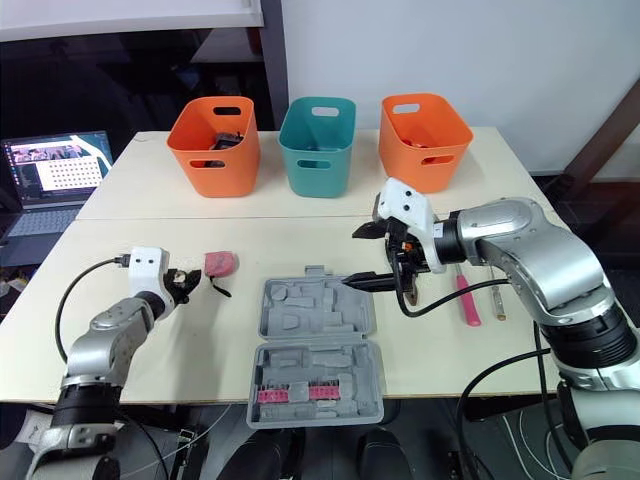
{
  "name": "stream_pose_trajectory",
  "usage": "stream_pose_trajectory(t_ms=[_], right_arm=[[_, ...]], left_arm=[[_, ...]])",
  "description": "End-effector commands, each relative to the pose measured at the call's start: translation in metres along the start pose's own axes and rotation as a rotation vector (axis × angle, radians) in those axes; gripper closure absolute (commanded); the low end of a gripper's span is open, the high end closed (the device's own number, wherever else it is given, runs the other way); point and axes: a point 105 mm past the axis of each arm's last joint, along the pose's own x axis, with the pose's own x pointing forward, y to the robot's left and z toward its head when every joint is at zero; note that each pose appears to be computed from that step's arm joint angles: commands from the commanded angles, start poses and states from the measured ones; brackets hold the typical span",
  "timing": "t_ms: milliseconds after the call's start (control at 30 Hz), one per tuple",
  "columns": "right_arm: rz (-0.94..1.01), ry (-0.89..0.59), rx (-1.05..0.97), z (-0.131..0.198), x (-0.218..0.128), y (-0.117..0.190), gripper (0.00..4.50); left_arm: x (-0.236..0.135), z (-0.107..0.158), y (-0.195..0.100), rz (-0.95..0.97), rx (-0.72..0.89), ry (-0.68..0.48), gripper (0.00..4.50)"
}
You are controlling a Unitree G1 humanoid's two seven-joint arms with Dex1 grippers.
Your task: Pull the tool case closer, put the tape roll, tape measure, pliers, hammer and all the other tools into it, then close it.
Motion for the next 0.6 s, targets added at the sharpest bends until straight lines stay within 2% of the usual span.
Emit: stream_pose_trajectory(t_ms=[33, 233, 600], right_arm=[[-0.050, -0.008, -0.043, 0.0072, -0.0085, -0.0034, 0.00], [-0.073, -0.003, -0.042, 0.0059, -0.0097, -0.0063, 0.00], [-0.116, 0.013, -0.036, 0.0006, -0.0126, -0.0110, 0.00]], left_arm=[[0.0032, 0.0060, 0.0027, 0.002, 0.024, -0.014, 1.70], [0.0103, 0.0048, 0.0109, 0.000, 0.027, 0.018, 1.70], [0.0129, 0.0028, 0.0072, -0.025, 0.040, 0.033, 1.70]])
